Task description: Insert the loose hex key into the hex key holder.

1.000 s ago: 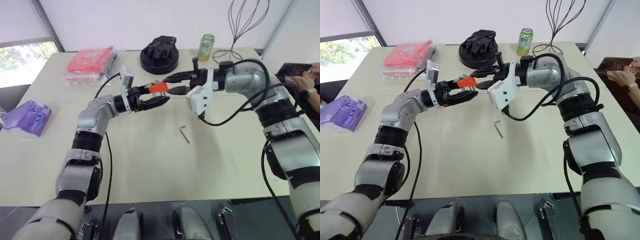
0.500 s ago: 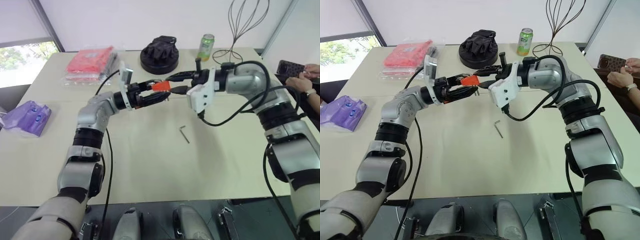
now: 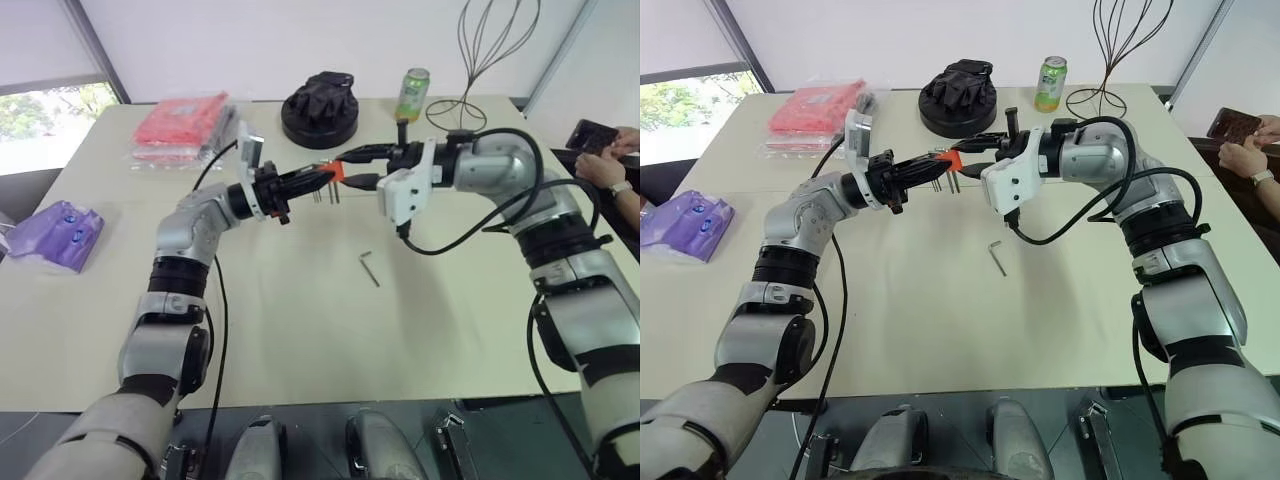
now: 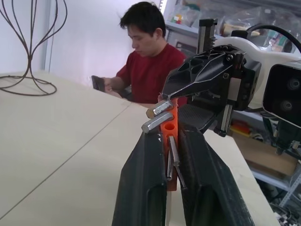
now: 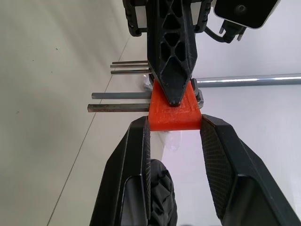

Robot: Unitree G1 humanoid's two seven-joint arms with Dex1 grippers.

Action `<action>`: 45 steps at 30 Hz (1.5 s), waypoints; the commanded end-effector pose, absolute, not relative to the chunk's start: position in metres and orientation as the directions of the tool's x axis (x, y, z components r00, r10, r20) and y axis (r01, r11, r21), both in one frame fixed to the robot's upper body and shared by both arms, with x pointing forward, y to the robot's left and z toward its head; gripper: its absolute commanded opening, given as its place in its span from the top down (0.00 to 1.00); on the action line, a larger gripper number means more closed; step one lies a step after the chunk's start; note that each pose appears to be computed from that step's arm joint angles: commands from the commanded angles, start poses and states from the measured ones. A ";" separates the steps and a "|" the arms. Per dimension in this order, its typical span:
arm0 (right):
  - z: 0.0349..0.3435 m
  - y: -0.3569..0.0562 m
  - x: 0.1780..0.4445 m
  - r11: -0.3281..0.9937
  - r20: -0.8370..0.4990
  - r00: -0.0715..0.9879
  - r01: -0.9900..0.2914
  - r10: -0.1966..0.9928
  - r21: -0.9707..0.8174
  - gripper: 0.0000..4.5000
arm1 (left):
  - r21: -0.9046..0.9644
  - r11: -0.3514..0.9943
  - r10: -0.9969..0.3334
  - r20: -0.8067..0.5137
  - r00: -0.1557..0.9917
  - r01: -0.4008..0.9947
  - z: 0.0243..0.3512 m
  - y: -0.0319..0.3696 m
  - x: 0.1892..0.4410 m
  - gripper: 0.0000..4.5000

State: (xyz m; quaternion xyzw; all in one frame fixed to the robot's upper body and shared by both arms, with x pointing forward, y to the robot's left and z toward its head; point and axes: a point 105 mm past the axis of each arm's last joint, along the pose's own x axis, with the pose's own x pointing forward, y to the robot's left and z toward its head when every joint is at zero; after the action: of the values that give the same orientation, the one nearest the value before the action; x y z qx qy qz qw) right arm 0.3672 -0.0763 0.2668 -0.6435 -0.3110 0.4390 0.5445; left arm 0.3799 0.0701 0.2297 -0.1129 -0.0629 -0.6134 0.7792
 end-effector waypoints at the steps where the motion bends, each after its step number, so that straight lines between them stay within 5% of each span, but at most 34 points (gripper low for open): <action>1: 0.285 -0.070 0.356 -0.171 -0.163 0.388 -0.014 0.907 -0.985 0.79 | -0.075 0.239 -0.933 0.259 0.250 0.968 0.238 0.071 0.381 0.98; 12: 0.275 -0.075 0.357 -0.172 -0.176 0.413 -0.048 0.894 -0.984 0.79 | -0.059 0.259 -0.933 0.244 0.265 0.964 0.240 0.072 0.385 0.98; 18: 0.258 -0.089 0.364 -0.239 -0.245 0.475 -0.073 0.845 -0.968 0.07 | -0.026 0.231 -0.957 0.171 0.232 0.973 0.236 0.075 0.380 1.00; 19: 0.252 -0.095 0.367 -0.258 -0.271 0.497 -0.096 0.824 -0.961 0.01 | -0.010 0.228 -0.964 0.141 0.228 0.974 0.233 0.076 0.379 1.00; 22: 0.235 -0.123 0.374 -0.221 -0.309 0.574 -0.219 0.758 -0.950 0.01 | 0.062 0.229 -0.973 0.027 0.228 0.971 0.217 0.084 0.377 1.00; 25: 0.214 -0.161 0.385 0.212 -0.327 0.683 -0.579 0.653 -0.787 0.01 | 0.205 0.211 -0.966 -0.107 0.236 0.956 0.205 0.095 0.375 1.00; 29: 0.199 -0.161 0.369 0.552 -0.393 0.657 -0.754 0.643 -0.357 0.01 | 0.288 0.161 -0.960 -0.178 0.218 0.944 0.205 0.101 0.367 1.00; 34: 0.169 -0.141 0.338 0.625 -0.514 0.554 -0.779 0.655 -0.044 0.01 | 0.295 0.135 -0.966 -0.173 0.192 0.946 0.210 0.100 0.356 1.00; 45: 0.116 -0.126 0.344 0.700 -0.628 0.537 -0.714 0.564 0.018 0.01 | 0.242 0.224 -0.965 -0.083 0.250 0.944 0.211 0.095 0.344 1.00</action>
State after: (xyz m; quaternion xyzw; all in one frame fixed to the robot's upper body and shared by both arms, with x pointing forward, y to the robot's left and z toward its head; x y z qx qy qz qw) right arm 0.3397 -0.1257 0.1154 -0.1132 0.3175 0.3777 0.8624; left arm 0.3464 0.0929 0.1976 0.1249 -0.0148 -0.6186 0.7756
